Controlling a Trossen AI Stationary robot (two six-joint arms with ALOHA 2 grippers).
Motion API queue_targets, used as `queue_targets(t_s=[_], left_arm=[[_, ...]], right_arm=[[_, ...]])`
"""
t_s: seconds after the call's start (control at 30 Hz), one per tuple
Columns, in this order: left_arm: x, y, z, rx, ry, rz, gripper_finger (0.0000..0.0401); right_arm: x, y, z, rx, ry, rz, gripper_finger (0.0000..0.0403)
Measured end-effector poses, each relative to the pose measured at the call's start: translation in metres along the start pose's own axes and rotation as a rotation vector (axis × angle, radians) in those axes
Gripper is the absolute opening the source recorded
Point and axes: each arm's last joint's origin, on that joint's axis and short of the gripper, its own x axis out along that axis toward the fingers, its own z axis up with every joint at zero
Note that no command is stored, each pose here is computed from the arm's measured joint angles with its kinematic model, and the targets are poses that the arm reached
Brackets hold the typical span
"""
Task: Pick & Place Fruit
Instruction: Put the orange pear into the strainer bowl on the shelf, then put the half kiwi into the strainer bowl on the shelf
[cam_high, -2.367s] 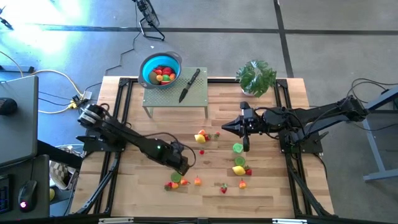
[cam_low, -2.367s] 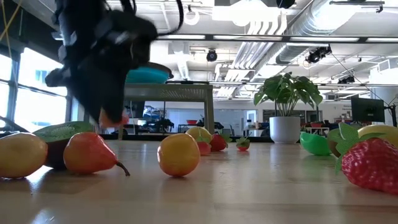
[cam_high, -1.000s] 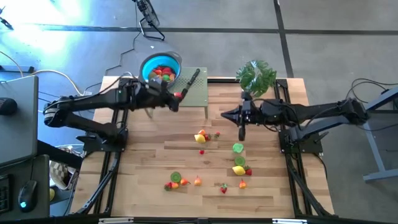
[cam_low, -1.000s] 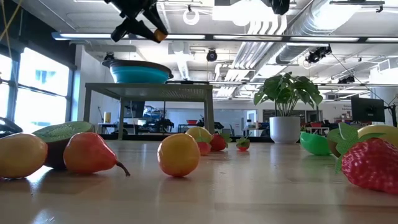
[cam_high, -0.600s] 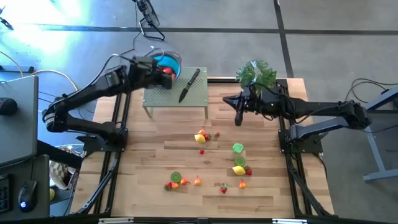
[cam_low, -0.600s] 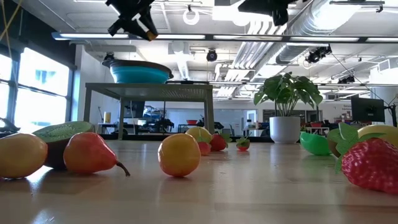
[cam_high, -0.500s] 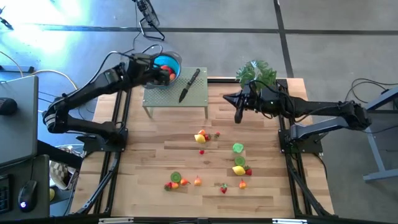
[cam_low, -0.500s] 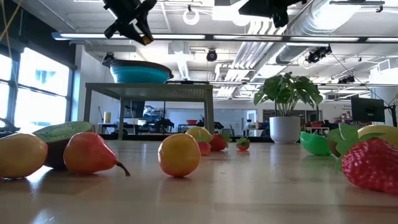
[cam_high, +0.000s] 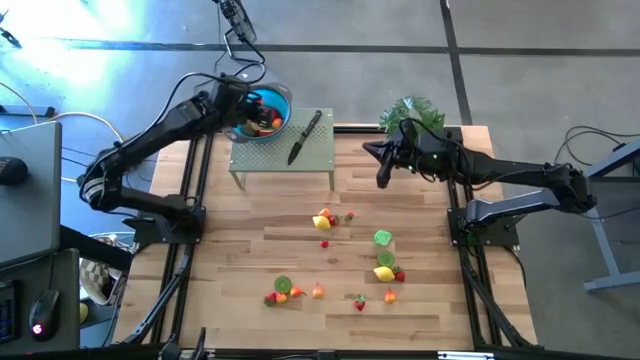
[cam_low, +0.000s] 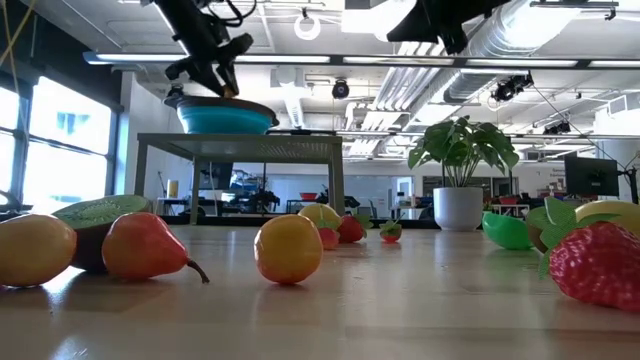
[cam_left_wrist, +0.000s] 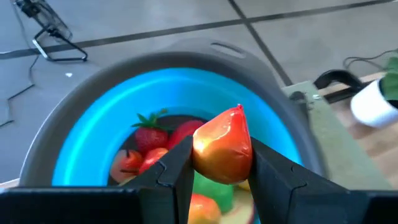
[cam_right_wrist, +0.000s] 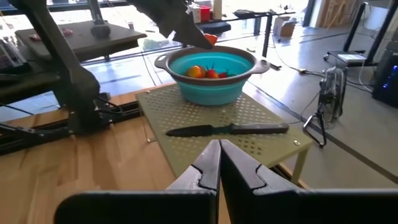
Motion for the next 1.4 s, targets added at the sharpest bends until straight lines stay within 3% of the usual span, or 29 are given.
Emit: queue_targets(t_s=[0.3, 0.6, 0.97, 1.27, 1.4], left_arm=[[0.011, 0.002, -0.006, 0.055, 0.041, 0.097, 0.0122], [0.011, 0.002, -0.006, 0.076, 0.046, 0.099, 0.0131], [0.011, 0.001, -0.005, 0.056, 0.042, 0.075, 0.0242], [0.01, -0.003, -0.006, 0.012, 0.073, -0.027, 0.0249], [0.004, -0.014, -0.011, 0.041, 0.084, -0.079, 0.0229]], right_arm=[[0.0, -0.003, -0.001, 0.002, 0.014, -0.012, 0.0002], [0.0, -0.003, -0.001, 0.002, 0.014, -0.012, 0.0002], [0.0, -0.003, -0.001, 0.002, 0.014, -0.012, 0.0002], [0.0, -0.002, -0.001, 0.01, 0.015, -0.003, 0.0003], [0.0, -0.002, -0.001, 0.01, 0.018, 0.019, 0.0003]])
